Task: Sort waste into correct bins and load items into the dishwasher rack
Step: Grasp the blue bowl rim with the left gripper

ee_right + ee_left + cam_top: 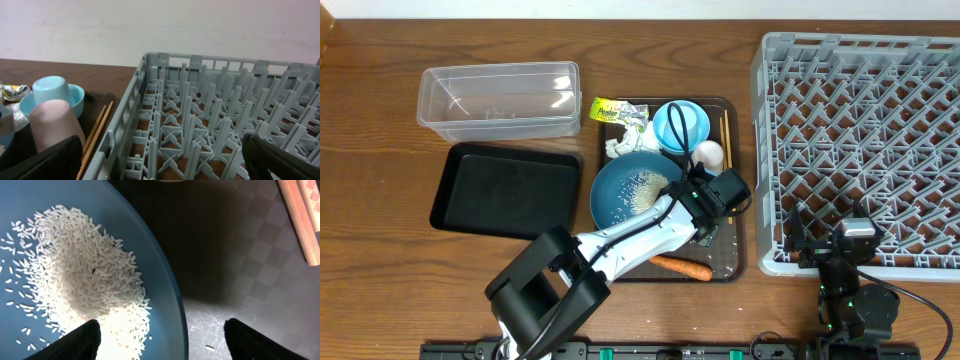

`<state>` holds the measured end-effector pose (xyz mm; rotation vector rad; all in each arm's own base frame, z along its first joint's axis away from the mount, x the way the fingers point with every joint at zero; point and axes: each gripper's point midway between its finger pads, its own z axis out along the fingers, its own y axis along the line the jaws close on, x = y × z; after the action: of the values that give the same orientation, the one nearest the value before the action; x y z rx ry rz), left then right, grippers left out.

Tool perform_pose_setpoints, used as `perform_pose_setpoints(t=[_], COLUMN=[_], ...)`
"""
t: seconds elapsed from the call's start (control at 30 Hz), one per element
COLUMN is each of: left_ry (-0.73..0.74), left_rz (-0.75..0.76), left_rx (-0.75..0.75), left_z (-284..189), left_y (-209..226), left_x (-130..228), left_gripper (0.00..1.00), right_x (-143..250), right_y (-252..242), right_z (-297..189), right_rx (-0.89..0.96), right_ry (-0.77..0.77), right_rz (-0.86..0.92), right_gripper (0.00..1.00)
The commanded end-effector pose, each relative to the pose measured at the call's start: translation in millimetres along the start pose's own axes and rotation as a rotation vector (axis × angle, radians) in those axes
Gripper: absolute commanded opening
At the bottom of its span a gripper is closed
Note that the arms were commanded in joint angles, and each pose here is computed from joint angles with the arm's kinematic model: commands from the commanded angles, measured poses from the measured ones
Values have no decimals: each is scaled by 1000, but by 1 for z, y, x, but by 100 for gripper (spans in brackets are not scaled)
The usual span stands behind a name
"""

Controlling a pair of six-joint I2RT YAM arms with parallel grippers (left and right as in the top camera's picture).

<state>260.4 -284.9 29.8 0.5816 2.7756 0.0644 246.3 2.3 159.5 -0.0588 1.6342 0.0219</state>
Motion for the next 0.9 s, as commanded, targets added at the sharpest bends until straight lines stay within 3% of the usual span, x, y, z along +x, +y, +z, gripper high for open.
perform_pose_setpoints(t=[0.0,0.27,0.6,0.87], left_ry=[0,35,28,35], left_rz=[-18,-29,-56,-46], left_rx=[-27,-35,-31,-33], left_z=[4,10,11,12], left_y=[5,9,7,6], left_x=[2,15,14,19], left_gripper=[78,76,61,60], right_x=[1,1,1,1], right_y=[4,4,4,4], right_z=[0,0,0,0], right_rx=[-17,-17,-17,-17], right_ry=[4,4,4,4], right_rz=[-9,-9,-9,-9], right_gripper=[99,99,99,99])
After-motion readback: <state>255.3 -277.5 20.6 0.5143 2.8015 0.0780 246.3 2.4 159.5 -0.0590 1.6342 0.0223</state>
